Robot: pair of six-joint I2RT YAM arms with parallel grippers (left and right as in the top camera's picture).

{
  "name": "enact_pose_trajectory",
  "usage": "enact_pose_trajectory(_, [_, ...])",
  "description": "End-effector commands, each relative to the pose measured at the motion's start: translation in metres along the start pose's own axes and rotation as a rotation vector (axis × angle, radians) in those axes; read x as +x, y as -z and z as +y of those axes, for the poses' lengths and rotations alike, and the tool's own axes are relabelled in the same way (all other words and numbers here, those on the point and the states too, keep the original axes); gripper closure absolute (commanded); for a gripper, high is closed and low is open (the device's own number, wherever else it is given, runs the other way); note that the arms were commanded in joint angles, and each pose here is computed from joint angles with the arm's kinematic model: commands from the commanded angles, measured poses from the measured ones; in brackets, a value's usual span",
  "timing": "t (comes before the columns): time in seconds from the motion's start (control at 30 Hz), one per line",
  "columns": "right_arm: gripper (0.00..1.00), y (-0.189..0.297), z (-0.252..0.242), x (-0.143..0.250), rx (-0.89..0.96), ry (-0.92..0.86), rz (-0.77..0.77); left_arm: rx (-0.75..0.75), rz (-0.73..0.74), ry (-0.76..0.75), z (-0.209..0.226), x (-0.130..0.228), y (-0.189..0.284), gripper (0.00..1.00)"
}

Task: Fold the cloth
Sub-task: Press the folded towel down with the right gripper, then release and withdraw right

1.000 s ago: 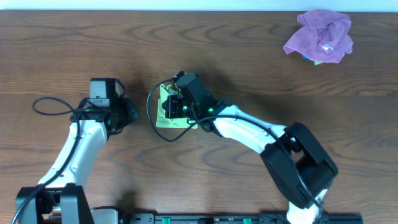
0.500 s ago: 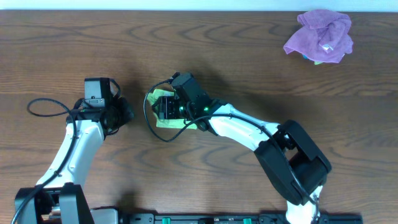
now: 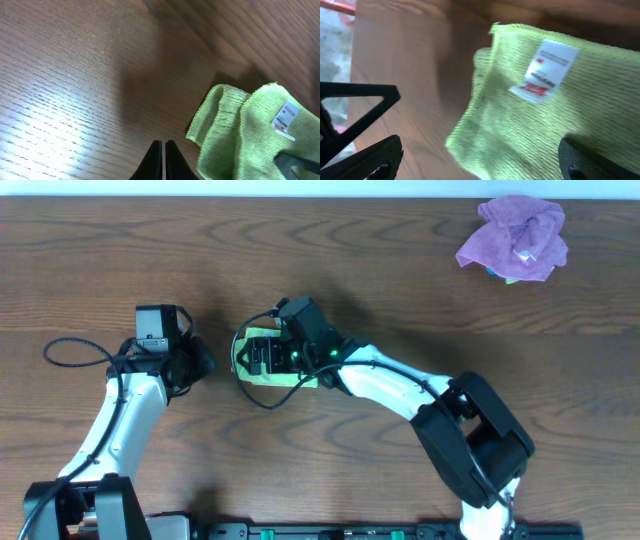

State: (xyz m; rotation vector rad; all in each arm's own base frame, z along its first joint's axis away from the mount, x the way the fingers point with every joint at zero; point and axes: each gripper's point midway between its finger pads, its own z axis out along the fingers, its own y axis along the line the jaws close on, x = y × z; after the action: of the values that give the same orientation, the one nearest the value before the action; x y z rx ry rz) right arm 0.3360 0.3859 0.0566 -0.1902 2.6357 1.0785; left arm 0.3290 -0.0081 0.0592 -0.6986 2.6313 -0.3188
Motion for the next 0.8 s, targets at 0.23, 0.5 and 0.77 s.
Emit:
enact_pose_trajectory(0.23, [0.01, 0.087, -0.002, -0.05, 0.033, 0.124, -0.103, 0.019, -0.047, -0.018, -0.006, -0.014, 0.012, 0.69])
enact_pose_trajectory(0.5, [0.01, 0.179, -0.019, -0.053, 0.193, 0.187, -0.158, 0.102, -0.049, -0.026, -0.022, -0.014, 0.024, 0.17])
enact_pose_trajectory(0.77, [0.01, 0.247, -0.061, -0.011, 0.43, 0.251, -0.058, 0.148, 0.001, -0.012, -0.028, -0.002, 0.028, 0.04])
